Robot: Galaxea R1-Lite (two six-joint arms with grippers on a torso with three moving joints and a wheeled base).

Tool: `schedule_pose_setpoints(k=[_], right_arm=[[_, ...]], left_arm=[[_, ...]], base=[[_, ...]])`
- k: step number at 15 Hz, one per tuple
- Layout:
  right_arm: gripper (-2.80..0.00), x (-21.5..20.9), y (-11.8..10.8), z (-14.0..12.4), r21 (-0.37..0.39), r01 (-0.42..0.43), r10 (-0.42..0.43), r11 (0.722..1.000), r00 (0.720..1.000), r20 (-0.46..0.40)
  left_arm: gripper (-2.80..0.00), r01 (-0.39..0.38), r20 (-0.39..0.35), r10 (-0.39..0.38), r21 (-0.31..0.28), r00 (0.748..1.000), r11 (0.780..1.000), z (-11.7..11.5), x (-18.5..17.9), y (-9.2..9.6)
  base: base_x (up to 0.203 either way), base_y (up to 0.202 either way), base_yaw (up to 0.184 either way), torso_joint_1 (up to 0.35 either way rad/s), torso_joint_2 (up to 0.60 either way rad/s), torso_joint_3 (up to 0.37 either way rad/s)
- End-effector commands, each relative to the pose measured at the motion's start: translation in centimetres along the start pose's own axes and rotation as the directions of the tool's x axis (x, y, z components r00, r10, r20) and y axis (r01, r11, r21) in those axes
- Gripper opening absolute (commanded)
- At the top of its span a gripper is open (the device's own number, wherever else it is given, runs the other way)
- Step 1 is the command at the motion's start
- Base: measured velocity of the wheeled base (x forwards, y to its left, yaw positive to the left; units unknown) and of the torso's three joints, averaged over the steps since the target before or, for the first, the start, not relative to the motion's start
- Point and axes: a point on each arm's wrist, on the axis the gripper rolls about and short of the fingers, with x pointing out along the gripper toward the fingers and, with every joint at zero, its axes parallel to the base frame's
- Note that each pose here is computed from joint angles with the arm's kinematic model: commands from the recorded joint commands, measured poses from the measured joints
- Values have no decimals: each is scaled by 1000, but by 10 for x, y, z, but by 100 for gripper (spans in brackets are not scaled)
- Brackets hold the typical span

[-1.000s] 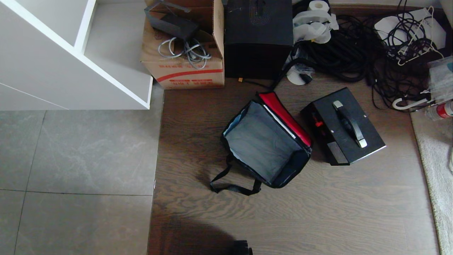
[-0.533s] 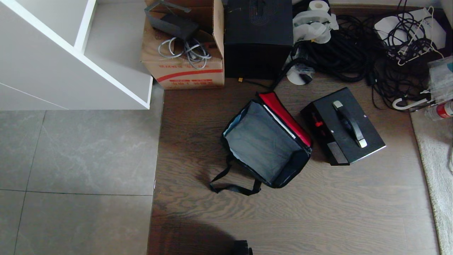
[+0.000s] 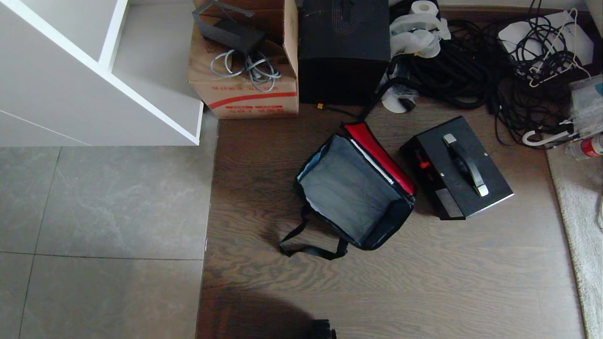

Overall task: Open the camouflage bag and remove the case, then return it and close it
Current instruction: Grip the handle again

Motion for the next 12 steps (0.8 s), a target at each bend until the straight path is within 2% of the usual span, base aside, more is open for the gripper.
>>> schedule_pose_setpoints(k=[1, 12], right_arm=[[-280, 0, 0, 0, 0, -1, 1, 1000, 1000, -5], [-280, 0, 0, 0, 0, -1, 1, 1000, 1000, -5]], left_arm=[[-280, 0, -1, 0, 0, 1000, 1000, 0, 0, 0], [-280, 0, -1, 0, 0, 1000, 1000, 0, 0, 0]], base=[[0, 0, 0, 0, 0, 0], [0, 0, 0, 0, 0, 0]])
